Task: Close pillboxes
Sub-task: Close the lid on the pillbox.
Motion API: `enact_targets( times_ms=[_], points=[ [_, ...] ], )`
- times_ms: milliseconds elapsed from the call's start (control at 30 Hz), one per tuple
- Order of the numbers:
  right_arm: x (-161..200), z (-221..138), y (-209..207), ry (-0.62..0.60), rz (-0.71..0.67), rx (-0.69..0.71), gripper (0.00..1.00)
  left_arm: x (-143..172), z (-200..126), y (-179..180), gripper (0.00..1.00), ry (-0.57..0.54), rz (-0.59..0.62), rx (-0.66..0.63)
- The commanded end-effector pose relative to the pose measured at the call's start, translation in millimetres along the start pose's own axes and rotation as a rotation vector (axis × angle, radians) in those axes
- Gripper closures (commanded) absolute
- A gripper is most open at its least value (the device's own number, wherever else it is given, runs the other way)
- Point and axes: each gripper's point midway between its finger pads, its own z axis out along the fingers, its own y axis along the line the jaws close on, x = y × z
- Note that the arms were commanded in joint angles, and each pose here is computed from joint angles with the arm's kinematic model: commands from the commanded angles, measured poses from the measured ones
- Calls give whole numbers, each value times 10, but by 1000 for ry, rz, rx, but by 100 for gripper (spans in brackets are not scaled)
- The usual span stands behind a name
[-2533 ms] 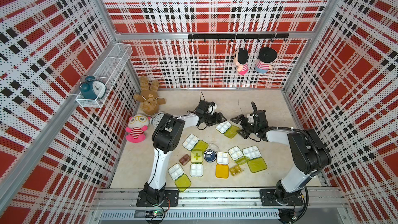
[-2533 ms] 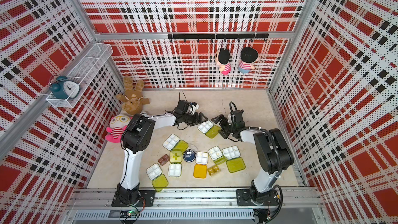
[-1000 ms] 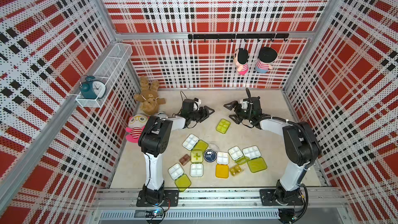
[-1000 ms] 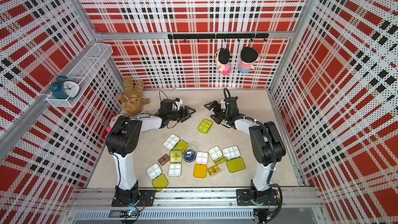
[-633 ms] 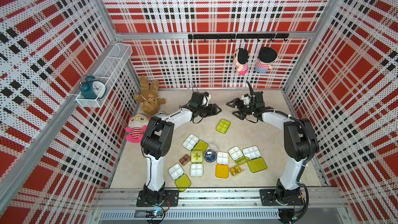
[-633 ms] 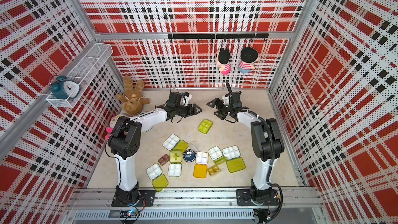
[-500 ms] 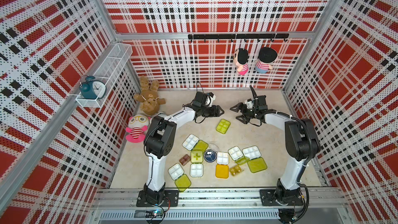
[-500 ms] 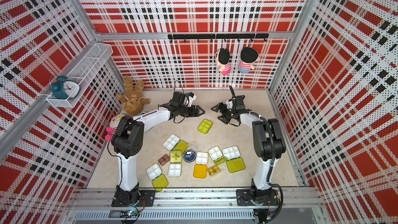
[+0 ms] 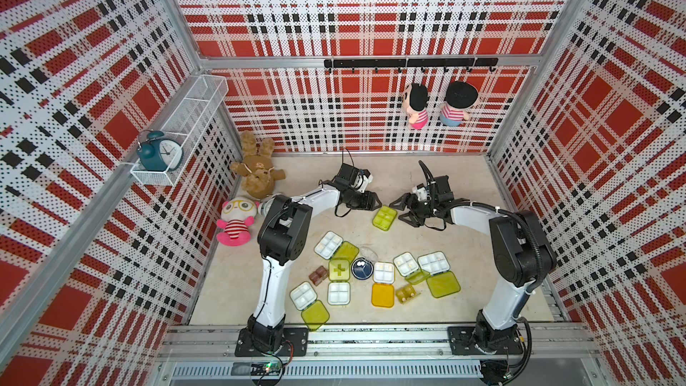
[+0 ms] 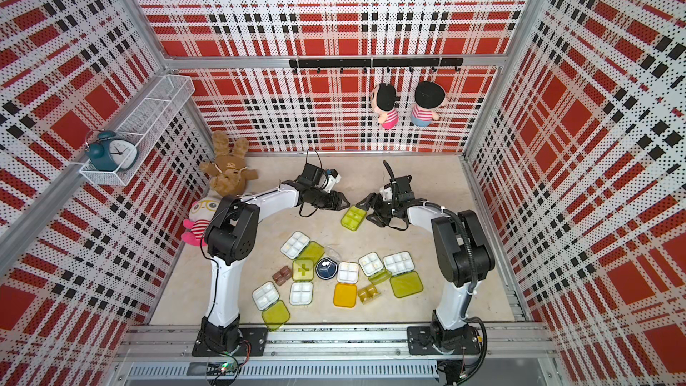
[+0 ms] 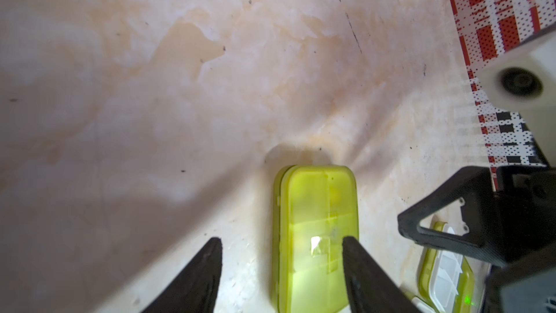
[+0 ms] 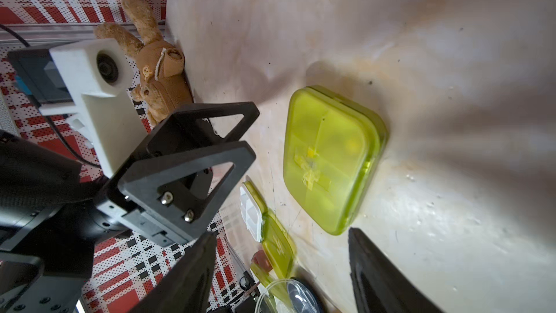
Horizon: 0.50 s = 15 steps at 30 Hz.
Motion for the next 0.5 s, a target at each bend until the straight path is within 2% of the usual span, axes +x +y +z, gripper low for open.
enact_targets(
  times_ms=[0,300,467],
  points=[
    [-37,70,-38,16,-1,1,33,86,165,-119,35,29,36,17],
    [34,163,-261,58,18,44,34,111,291,-118,36,37,8,3],
    [45,183,-303,64,23,51,36,155,330,-73,41,50,-6,1]
  ],
)
